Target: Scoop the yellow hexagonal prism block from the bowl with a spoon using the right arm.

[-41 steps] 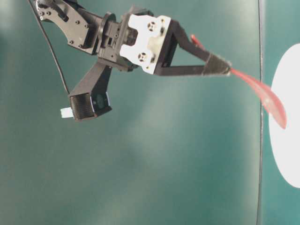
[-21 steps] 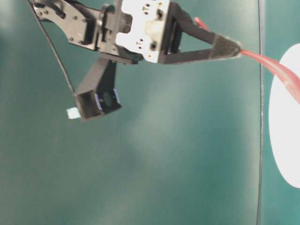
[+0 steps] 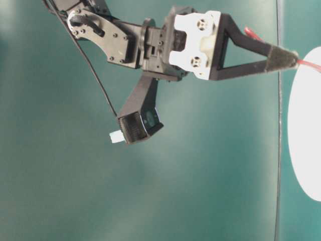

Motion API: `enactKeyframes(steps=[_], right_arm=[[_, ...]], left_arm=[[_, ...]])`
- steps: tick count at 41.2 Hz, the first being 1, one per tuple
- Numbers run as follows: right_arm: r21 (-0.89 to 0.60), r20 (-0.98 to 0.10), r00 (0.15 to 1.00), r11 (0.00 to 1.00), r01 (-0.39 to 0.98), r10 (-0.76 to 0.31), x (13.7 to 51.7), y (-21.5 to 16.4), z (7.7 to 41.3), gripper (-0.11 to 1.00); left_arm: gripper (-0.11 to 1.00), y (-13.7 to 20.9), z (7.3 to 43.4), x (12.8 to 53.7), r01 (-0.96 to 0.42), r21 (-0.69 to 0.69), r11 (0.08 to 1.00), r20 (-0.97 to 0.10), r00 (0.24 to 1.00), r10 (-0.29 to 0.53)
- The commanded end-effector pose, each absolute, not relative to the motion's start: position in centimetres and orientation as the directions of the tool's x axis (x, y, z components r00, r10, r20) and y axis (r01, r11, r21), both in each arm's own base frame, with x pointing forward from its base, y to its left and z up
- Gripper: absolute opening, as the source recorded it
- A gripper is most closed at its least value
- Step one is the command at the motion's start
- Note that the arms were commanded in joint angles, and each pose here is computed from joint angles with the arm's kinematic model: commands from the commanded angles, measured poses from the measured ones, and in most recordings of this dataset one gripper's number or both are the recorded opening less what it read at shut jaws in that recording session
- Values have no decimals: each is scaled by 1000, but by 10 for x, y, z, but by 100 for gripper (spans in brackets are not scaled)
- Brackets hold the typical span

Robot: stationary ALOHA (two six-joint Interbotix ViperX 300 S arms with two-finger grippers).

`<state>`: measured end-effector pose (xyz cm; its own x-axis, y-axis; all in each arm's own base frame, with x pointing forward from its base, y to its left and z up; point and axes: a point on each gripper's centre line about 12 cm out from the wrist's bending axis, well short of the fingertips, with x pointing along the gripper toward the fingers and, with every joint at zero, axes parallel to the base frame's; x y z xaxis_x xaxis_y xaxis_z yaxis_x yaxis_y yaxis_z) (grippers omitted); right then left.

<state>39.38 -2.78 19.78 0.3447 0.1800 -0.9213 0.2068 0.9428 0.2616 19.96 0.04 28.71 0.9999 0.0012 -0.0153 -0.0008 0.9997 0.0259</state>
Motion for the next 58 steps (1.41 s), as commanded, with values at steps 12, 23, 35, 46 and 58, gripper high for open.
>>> enactKeyframes(steps=[12,23,35,46,58], right_arm=[[259,-906,388,945,198,167,401,-29,205,24],[256,-898,411,946,199,156,407,-31,201,24],[247,-886,442,948,202,137,413,-33,197,24],[233,-858,503,951,204,102,419,-38,198,24],[217,-823,565,954,205,65,426,-42,200,24]], left_arm=[[0,0,299,202,-1,30,1000,18,1000,0],[0,0,299,202,-1,30,1000,18,1000,0],[0,1,299,203,-2,30,1000,15,1000,2],[0,0,299,202,-1,30,1000,17,1000,0],[0,0,299,202,-1,30,1000,17,1000,0]])
